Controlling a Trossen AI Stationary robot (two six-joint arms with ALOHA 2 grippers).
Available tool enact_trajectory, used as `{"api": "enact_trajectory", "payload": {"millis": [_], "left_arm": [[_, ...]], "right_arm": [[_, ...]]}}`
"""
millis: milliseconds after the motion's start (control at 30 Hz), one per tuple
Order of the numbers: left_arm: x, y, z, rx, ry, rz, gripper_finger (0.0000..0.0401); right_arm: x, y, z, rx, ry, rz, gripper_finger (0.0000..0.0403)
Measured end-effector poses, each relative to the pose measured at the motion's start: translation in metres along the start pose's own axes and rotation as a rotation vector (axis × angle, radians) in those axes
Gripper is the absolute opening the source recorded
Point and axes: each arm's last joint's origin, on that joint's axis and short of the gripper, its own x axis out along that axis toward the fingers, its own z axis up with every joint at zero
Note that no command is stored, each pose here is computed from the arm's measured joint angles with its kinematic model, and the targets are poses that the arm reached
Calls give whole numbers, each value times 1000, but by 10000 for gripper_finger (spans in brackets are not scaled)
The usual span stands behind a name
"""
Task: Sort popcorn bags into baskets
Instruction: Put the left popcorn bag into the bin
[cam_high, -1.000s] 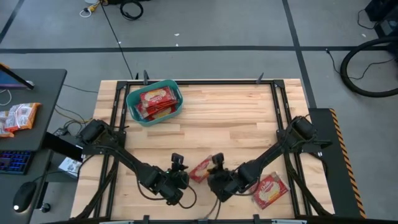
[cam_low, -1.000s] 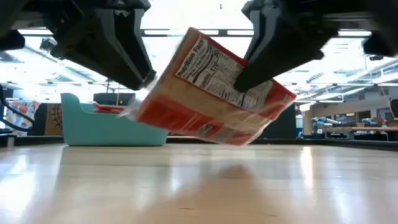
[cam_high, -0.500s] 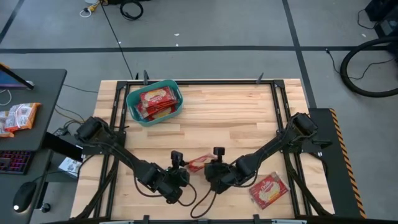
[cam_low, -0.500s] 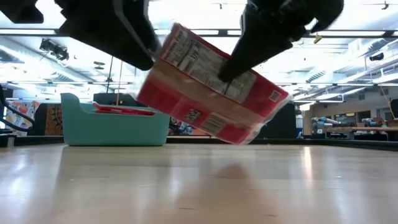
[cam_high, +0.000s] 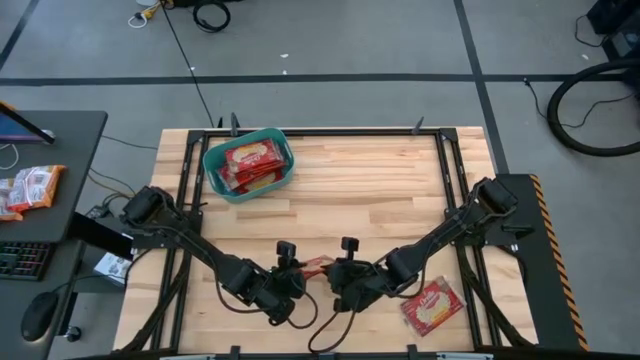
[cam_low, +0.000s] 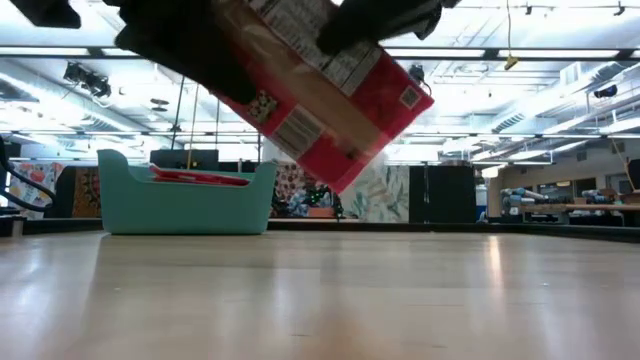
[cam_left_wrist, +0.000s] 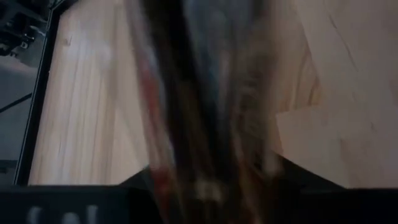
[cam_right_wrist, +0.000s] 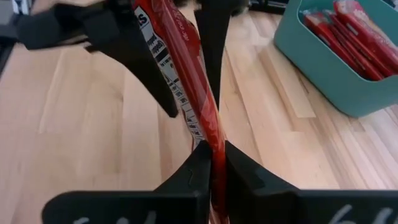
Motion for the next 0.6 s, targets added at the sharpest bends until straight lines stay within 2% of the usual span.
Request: {"api": "enact_trajectory", "payload": {"millis": [267, 400, 600], "left_arm": [[-7, 6, 2, -15, -7, -8, 32], [-16, 14, 2, -11, -4, -6, 33], [-28, 28, -4, 36, 31, 79, 37]], "right_arm": [[0, 2, 5, 33, -27, 52, 37], [-2, 1, 6, -3, -33, 48, 49], [-16, -10, 12, -20, -31, 20, 86]]}}
